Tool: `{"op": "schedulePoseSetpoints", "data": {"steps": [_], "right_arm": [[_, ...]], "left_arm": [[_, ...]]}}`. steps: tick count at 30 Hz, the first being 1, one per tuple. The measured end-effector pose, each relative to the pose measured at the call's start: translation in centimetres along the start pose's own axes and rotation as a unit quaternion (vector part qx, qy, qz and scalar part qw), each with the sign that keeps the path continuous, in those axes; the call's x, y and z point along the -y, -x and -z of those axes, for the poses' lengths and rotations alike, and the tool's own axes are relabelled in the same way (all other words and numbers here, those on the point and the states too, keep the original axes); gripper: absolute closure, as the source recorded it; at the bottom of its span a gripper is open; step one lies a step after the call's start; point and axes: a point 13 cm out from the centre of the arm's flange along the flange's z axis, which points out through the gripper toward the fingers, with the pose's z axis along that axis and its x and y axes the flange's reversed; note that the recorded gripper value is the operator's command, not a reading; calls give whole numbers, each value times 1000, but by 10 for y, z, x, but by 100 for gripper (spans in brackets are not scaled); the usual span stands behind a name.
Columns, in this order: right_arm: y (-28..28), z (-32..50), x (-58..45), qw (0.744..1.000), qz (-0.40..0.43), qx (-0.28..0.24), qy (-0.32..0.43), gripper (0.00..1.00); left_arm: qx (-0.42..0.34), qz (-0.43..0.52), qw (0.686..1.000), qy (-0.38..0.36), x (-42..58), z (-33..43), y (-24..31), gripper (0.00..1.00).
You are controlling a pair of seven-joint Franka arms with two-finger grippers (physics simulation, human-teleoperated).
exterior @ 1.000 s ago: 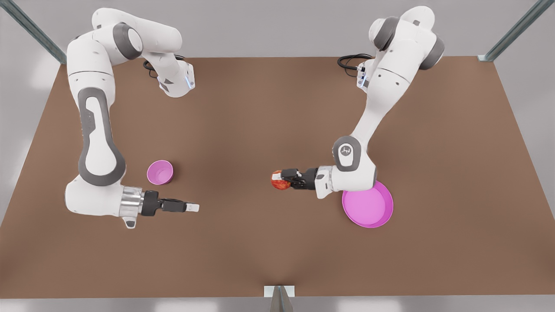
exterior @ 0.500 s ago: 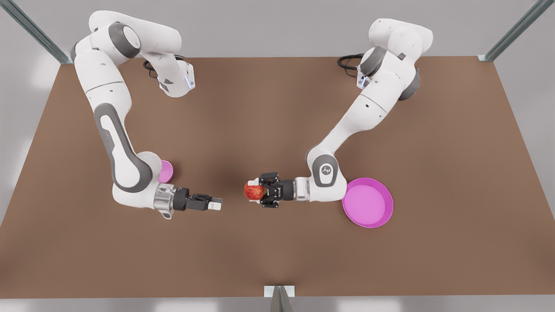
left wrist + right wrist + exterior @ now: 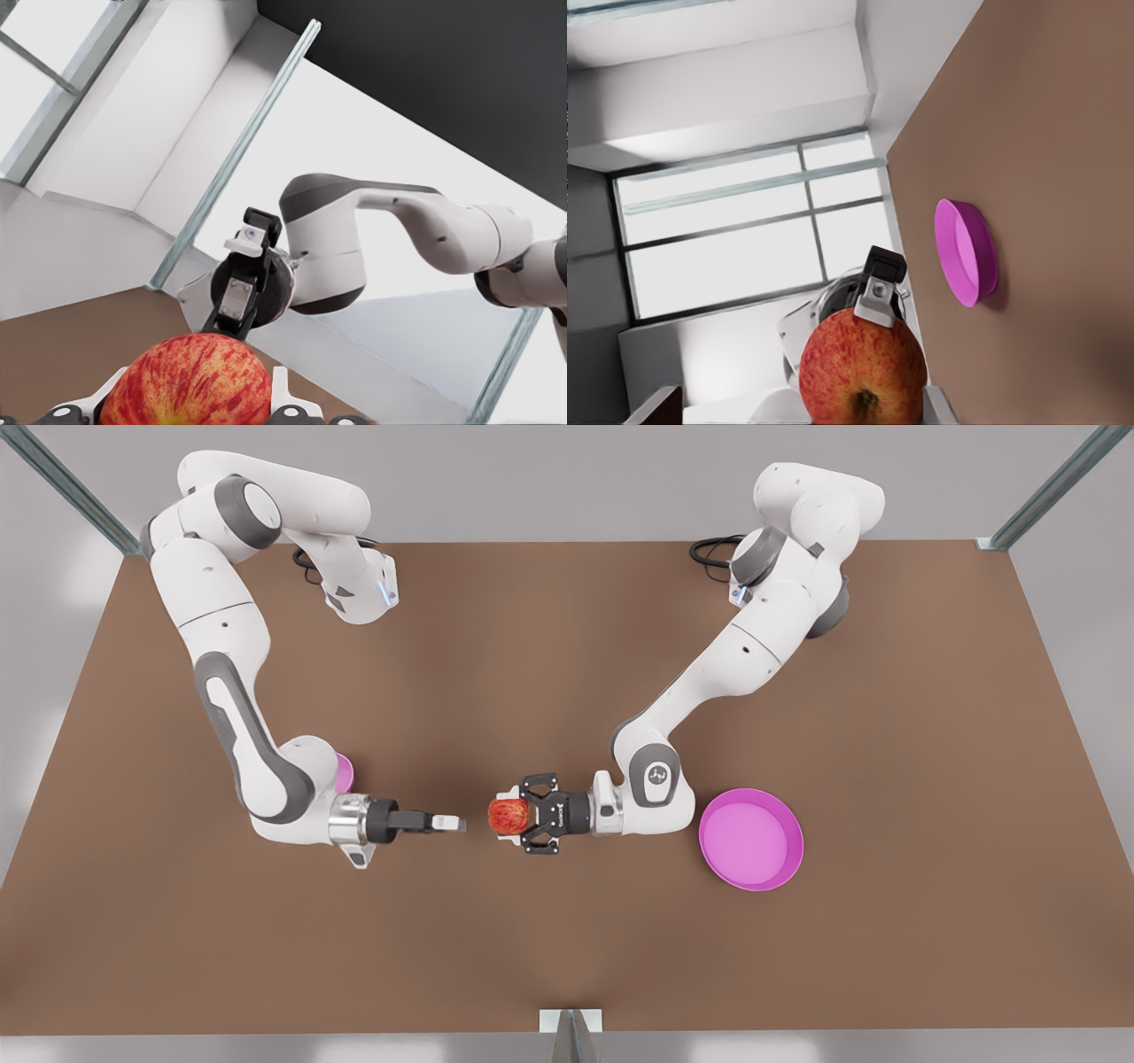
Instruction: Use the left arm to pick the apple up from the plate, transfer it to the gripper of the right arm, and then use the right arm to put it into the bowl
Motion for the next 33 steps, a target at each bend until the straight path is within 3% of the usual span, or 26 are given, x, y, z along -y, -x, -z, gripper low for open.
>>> {"op": "schedulePoseSetpoints", "data": {"steps": [17,33], "right_arm": [[0,-39,28,995,97,0,-17,0],[-6,-71,33,991,133,3,-14,0]], "left_arm": [[3,-104,995,0,-1,-2,-4,24],[3,-146,989,1,-1,-1,-5,24]]}}
